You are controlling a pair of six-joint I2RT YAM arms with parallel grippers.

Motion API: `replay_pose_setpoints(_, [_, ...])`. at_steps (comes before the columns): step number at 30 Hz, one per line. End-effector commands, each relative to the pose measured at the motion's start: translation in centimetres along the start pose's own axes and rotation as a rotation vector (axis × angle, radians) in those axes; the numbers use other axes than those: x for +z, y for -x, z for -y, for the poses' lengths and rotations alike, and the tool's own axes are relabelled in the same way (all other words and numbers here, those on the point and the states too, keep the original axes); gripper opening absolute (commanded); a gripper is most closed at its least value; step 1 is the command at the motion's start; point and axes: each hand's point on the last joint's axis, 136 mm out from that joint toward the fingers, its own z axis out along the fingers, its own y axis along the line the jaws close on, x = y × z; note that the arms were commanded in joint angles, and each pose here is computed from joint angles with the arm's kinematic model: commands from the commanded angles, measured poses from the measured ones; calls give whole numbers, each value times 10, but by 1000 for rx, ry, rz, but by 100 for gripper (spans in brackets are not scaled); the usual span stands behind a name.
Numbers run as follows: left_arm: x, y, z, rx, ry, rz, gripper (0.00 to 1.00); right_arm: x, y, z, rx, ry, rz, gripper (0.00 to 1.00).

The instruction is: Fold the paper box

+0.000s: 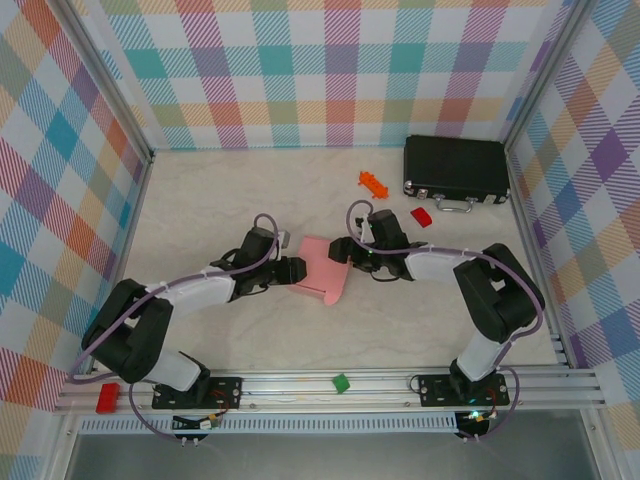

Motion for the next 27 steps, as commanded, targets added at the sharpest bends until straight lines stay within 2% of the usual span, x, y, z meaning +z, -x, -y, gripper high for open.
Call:
replay_pose_setpoints(1, [-11,4,10,-36,-45,49,49,2,0,3,-30,-24,-15,68])
replay_pose_setpoints(5, [-19,11,-8,-36,61,92,54,2,-2,5,-24,-24,-29,68])
replay_pose_setpoints(8, [-20,20,-13,-24,83,119,57,3,-9,7,-17,-13,-45,66])
replay_pose_setpoints(11, [-10,24,-18,2,98,93,57,5,-16,7,-10,9,-65,62])
replay_pose_setpoints(16, [12,23,-16,37,79,20,53,11,-27,12,20,37,-105,54])
replay_pose_setpoints(20, [19,24,-17,36,78,17,51,13,-32,20,45,24,-103,42])
replay_pose_setpoints(27, [28,14,-26,23,96,-13,39,17,-36,20,56,48,-119,31])
